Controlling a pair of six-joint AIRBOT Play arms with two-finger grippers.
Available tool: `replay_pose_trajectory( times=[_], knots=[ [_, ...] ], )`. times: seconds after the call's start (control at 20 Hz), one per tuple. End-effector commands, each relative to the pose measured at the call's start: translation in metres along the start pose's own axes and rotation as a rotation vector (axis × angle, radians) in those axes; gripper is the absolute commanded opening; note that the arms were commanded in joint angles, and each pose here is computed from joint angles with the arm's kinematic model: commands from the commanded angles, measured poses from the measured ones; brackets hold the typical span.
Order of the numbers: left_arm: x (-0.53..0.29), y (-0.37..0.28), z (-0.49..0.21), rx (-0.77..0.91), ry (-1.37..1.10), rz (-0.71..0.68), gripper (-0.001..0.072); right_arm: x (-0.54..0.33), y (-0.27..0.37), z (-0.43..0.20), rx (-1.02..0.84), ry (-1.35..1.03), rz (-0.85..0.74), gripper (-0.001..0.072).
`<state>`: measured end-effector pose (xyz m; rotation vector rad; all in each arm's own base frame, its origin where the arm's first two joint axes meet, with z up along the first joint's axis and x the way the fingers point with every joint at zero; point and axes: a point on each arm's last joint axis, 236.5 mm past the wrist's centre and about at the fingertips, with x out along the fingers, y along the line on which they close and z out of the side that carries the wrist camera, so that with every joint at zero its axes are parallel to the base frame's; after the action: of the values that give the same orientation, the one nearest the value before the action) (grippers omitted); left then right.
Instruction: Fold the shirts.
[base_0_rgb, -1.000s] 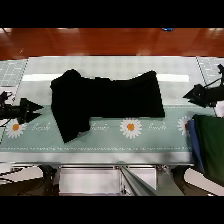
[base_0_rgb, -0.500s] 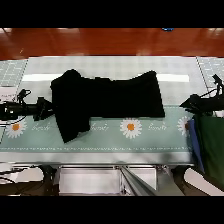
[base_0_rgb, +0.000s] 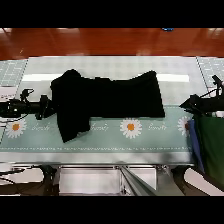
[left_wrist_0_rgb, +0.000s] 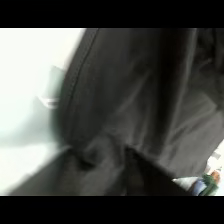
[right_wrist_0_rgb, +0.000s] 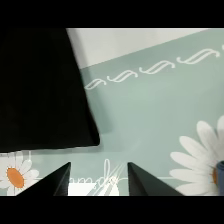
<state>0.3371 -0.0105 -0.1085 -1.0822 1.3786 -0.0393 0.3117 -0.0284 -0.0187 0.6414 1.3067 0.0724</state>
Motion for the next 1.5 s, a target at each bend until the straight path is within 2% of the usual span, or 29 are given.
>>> replay_pose_trajectory(
  times=[0.0, 0.2, 0.35, 0.55, 0.7, 0.9, 1.3, 1.4, 1.45],
  knots=[
    [0.006, -0.010, -0.007, -0.011, 0.023, -0.003, 0.0017, 0.000, 0.001, -0.001, -0.001, 0.003, 0.003, 0.0413],
    [0.009, -0.026, -0.001, 0.054, 0.002, 0.003, 0.0015, 0.000, 0.000, -0.001, -0.009, 0.004, 0.001, 0.0413],
    [0.003, -0.044, 0.009, 0.098, -0.017, -0.011, 0.0015, 0.005, -0.019, -0.013, 0.002, 0.042, -0.066, 0.0413],
    [-0.002, -0.051, 0.013, 0.116, -0.026, -0.019, 0.0015, 0.038, -0.023, -0.063, 0.079, 0.162, -0.016, 0.0413],
    [-0.003, -0.052, 0.012, 0.131, -0.023, -0.020, 0.0015, 0.054, -0.023, -0.075, 0.134, 0.182, 0.020, 0.0413],
    [-0.003, -0.052, 0.011, 0.133, -0.020, -0.021, 0.0015, 0.067, 0.012, -0.054, 0.182, 0.134, 0.209, 0.0413],
    [0.001, -0.055, 0.005, 0.146, -0.001, -0.019, 0.0015, 0.122, 0.043, -0.023, 0.162, 0.115, 0.157, 0.0412],
    [0.003, -0.056, 0.004, 0.152, 0.000, -0.018, 0.0015, 0.127, 0.058, -0.013, 0.117, 0.119, 0.161, 0.0395],
    [0.003, -0.056, 0.004, 0.151, 0.000, -0.018, 0.0015, 0.129, 0.065, -0.008, 0.089, 0.118, 0.164, 0.0252]
  ],
)
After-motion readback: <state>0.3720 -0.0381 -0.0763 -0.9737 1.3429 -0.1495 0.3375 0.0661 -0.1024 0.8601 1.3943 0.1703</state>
